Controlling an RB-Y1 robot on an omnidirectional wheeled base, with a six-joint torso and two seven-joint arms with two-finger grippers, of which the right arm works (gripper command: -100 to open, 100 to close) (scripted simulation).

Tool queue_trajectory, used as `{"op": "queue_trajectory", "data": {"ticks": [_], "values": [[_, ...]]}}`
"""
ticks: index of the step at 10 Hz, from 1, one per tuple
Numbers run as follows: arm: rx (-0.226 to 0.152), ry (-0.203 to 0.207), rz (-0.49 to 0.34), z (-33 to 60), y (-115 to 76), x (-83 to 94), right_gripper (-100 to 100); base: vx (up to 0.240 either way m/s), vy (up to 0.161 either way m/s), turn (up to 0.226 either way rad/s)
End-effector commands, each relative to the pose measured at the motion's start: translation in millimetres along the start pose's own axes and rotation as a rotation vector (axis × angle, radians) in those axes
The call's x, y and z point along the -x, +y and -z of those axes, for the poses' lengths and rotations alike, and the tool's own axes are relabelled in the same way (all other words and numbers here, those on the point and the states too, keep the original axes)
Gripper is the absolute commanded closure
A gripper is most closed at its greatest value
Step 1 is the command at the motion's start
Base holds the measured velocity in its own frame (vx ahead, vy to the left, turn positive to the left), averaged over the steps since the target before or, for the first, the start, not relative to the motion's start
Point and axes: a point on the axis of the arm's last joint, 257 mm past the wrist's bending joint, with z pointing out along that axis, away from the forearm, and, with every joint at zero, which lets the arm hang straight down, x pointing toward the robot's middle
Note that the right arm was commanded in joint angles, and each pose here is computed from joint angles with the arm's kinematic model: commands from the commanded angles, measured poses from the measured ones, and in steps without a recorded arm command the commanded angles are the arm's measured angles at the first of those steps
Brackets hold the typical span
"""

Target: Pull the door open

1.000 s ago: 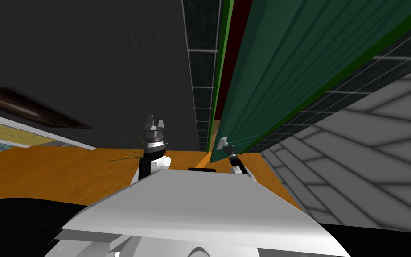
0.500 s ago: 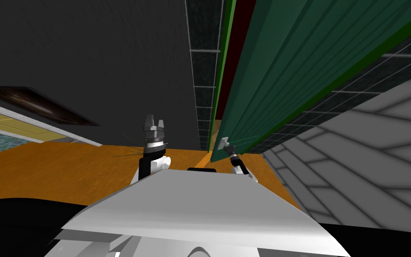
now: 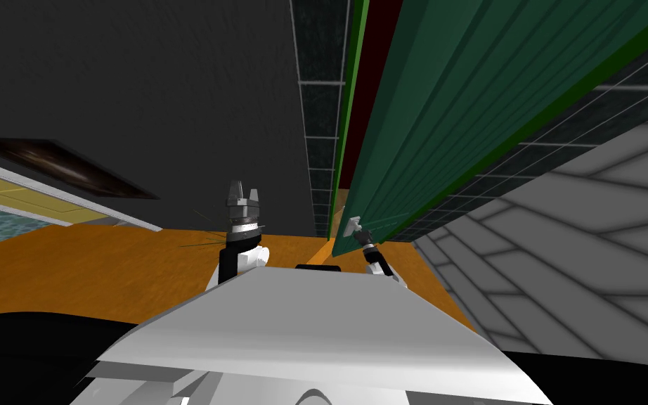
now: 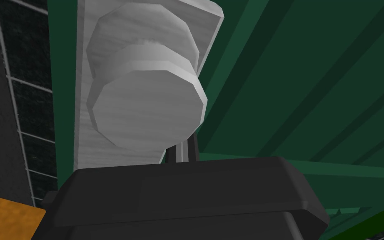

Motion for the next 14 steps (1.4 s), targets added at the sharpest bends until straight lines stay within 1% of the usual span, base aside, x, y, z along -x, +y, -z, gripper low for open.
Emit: {"op": "queue_trajectory", "data": {"ticks": [1,3,4,8,14], "values": [[-0.021,0.034,-0.018,-5.5,-17.9,-14.7,-100,0.002,0.014,-0.014],[-0.021,0.034,-0.018,-5.5,-17.9,-14.7,-100,0.0,-0.001,-0.007],[-0.002,-0.001,-0.036,-1.0,2.2,1.6,-100,-0.032,-0.03,0.073],[-0.001,0.0,-0.122,5.6,6.9,3.2,-100,-0.094,-0.03,0.076],[0.002,0.002,-0.291,18.5,16.0,6.6,-100,-0.104,-0.058,0.113]]}}
